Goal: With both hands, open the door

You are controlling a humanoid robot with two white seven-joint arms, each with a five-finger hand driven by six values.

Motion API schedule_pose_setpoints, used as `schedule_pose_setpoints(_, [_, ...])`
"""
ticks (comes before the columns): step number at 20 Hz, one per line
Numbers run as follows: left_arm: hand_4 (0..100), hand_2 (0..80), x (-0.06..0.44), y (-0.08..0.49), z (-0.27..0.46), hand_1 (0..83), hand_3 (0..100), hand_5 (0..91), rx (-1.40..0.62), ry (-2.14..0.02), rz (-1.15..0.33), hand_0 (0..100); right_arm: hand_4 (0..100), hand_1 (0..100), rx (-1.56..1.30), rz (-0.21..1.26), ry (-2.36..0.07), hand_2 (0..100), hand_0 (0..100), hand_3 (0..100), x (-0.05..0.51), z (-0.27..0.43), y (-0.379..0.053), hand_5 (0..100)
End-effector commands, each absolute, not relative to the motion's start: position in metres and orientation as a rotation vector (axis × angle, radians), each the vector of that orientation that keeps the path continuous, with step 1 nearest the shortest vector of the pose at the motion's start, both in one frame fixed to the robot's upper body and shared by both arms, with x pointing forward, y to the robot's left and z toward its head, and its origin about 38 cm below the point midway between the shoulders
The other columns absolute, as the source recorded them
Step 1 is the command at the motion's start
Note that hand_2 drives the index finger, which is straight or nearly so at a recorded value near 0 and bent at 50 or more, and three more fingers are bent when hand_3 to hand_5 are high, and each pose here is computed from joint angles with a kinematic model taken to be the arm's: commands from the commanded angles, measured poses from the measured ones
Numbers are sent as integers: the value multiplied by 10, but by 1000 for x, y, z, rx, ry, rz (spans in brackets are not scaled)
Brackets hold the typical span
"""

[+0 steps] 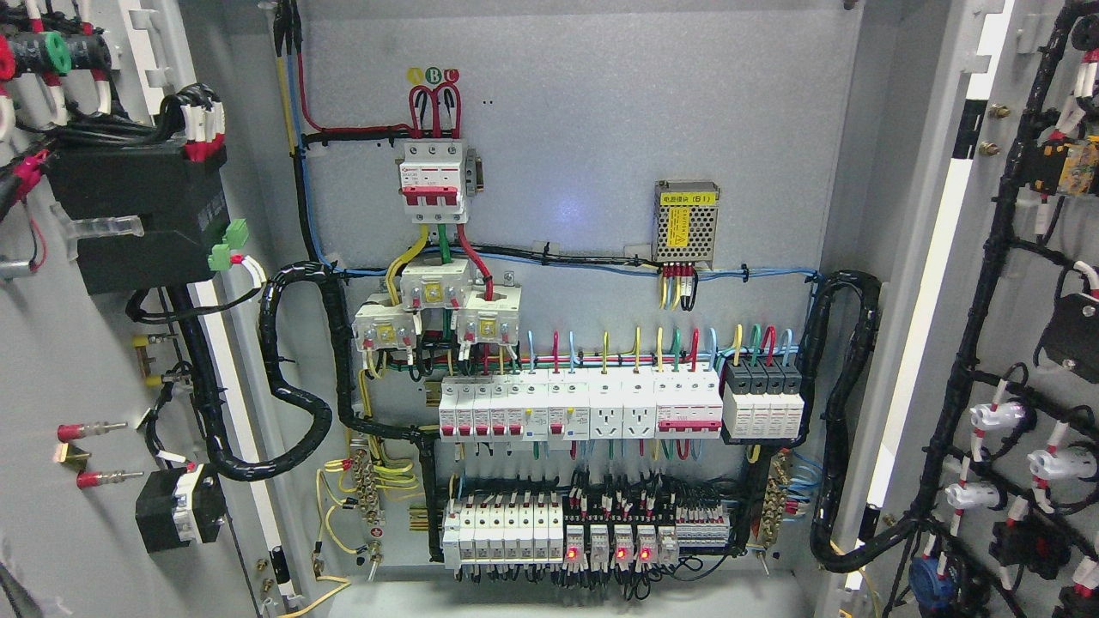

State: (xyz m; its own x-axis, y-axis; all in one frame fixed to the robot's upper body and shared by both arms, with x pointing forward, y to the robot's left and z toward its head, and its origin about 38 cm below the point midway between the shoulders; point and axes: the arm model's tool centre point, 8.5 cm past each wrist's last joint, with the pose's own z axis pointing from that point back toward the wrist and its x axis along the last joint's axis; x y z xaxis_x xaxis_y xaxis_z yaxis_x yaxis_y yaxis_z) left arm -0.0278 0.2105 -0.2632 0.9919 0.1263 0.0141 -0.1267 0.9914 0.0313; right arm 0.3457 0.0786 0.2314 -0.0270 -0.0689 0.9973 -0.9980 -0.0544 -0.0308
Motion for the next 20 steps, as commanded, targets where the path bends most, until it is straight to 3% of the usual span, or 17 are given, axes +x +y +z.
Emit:
schedule_pose_setpoints(1, [0, 0, -28, 210, -263, 0, 0, 0, 29, -9, 95, 0, 0, 0, 1235, 1143, -1331, 0, 191, 0, 366, 233, 36, 0])
schedule_pose_setpoints(6, [0, 0, -29, 211, -263, 0, 0, 0, 31, -9, 95, 0, 0, 0, 1130, 1008, -1388, 0, 191, 0, 374, 220, -4, 0])
schedule_pose_setpoints(17, [0, 0, -29, 211, -263, 0, 0, 0, 30, -7, 93, 0, 0, 0, 742, 515, -1624, 0, 191, 0, 363, 224, -67, 0])
schedule_pose_setpoints(20, [0, 0, -29, 210, -263, 0, 0, 0, 29, -7, 93, 0, 0, 0, 654, 461, -1639, 0, 191, 0, 359, 217, -96, 0])
